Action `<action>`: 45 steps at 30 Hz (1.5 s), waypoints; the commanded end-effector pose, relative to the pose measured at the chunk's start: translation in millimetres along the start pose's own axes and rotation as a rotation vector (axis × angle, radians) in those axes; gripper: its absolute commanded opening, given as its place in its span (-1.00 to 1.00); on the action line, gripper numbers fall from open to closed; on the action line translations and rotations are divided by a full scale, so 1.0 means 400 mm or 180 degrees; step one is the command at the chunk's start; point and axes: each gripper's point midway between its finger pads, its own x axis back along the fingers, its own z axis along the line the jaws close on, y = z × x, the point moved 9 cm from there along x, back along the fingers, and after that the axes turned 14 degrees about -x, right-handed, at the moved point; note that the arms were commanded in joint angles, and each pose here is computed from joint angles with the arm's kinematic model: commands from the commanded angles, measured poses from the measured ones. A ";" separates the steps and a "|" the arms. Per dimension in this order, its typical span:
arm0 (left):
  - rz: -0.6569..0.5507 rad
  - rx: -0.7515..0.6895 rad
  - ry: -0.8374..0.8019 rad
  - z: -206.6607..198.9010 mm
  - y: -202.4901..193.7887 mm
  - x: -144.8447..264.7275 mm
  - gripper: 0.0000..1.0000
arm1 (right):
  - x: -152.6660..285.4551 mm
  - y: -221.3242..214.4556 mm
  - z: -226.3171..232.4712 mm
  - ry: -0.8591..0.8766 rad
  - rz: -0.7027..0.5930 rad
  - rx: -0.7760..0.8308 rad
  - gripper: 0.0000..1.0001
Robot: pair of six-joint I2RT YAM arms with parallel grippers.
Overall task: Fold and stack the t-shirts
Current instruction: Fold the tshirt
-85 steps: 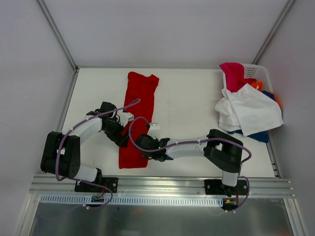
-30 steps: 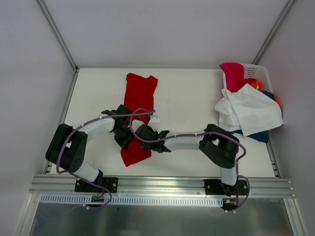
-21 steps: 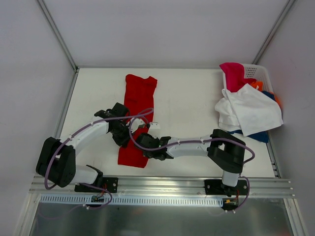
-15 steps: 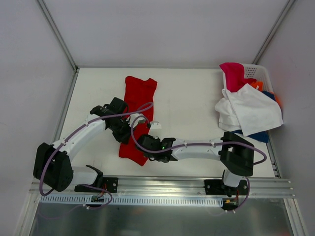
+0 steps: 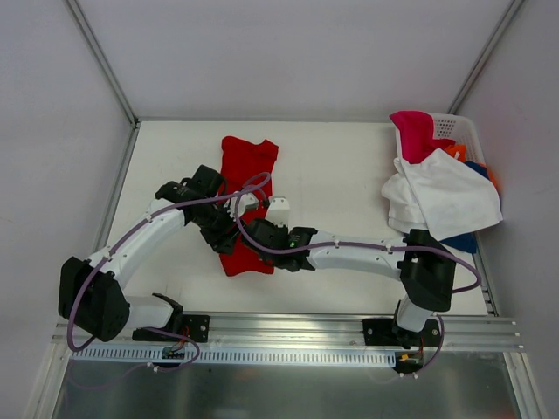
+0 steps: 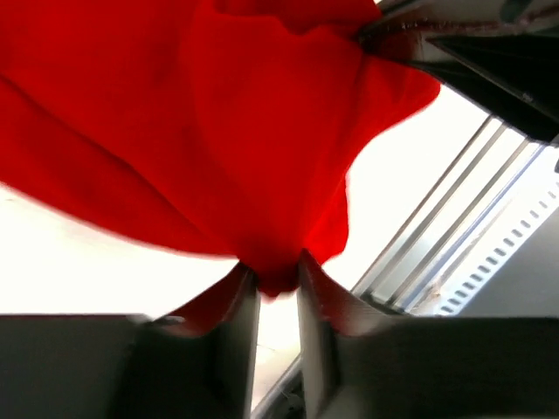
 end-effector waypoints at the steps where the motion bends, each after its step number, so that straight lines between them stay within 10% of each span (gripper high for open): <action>1: -0.0046 0.0045 0.0058 0.003 0.019 0.028 0.19 | 0.029 0.058 0.010 -0.0062 -0.0158 0.0197 -0.99; 8: -0.0049 0.0055 0.0119 0.016 0.025 0.034 0.47 | 0.012 0.070 0.018 -0.0084 -0.0146 0.0232 -0.99; 32: -0.0632 0.0505 0.0200 0.111 -0.018 0.081 0.43 | -0.188 0.303 0.195 0.0177 -0.0157 0.0146 -0.99; 45: -0.0744 0.0594 0.0362 0.059 -0.122 0.087 0.51 | -0.384 0.362 0.032 -0.0692 -0.0408 -0.0048 -0.99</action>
